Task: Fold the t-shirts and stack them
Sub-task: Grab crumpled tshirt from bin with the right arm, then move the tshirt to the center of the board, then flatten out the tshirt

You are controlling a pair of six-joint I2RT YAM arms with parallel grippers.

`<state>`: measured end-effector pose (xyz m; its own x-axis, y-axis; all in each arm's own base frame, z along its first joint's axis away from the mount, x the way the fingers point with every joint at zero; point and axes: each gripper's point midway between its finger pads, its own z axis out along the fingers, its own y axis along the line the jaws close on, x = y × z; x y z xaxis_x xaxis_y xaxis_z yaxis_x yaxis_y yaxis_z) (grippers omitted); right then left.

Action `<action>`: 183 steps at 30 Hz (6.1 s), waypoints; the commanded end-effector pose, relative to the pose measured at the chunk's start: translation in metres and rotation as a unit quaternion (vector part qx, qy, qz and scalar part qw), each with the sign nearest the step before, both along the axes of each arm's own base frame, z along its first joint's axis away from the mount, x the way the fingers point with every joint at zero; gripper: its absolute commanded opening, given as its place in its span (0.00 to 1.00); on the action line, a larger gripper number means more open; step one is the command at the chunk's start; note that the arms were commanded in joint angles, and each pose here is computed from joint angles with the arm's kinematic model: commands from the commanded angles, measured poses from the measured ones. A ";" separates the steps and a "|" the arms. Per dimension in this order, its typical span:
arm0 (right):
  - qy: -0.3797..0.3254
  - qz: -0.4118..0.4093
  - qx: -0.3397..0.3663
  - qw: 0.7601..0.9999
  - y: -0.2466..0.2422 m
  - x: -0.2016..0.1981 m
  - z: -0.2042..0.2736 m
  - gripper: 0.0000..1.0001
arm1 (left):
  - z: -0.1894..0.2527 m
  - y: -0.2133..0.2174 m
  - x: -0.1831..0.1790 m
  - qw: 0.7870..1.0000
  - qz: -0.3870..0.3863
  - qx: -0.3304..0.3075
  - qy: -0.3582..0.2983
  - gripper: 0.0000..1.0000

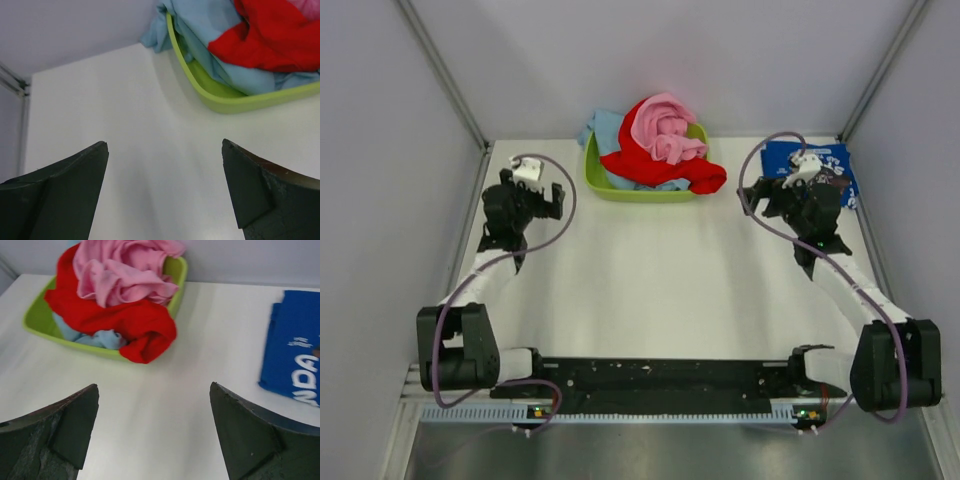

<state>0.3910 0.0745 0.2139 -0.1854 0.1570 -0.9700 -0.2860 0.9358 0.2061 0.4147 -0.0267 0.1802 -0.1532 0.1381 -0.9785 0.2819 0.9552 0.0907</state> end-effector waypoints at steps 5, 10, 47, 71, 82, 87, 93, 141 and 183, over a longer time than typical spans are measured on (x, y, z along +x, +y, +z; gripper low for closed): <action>0.017 0.148 0.103 0.983 0.110 0.040 0.069 0.77 | 0.010 0.012 -0.018 0.993 0.003 0.041 0.108 0.99; 0.000 0.134 0.147 0.980 0.160 0.101 0.087 0.72 | 0.020 0.000 -0.025 0.988 -0.025 0.016 0.154 0.99; -0.333 0.062 0.098 0.936 0.156 0.126 0.385 0.00 | 0.024 0.002 -0.030 0.983 -0.024 0.024 0.181 0.99; -0.490 0.486 0.129 0.713 0.241 -0.190 0.493 0.00 | 0.051 0.054 -0.027 0.981 0.091 0.077 0.150 0.99; -0.369 0.530 0.144 0.750 0.263 -0.169 0.426 0.00 | 0.061 0.076 -0.030 0.980 0.123 0.076 0.139 0.99; -0.249 0.495 0.125 0.823 0.249 -0.120 0.328 0.00 | 0.057 0.064 -0.032 0.984 0.083 0.075 0.142 0.99; -0.053 0.332 0.052 0.940 0.195 -0.058 0.151 0.00 | 0.030 0.029 -0.045 0.984 -0.035 0.075 0.160 0.96; 0.351 0.201 -0.008 0.915 0.218 -0.083 -0.137 0.52 | -0.137 -0.049 -0.110 0.881 -0.271 0.197 0.335 0.80; -0.196 0.114 0.042 0.973 0.048 -0.206 0.322 0.00 | 0.198 -0.004 -0.192 0.957 -0.087 0.275 -0.018 0.00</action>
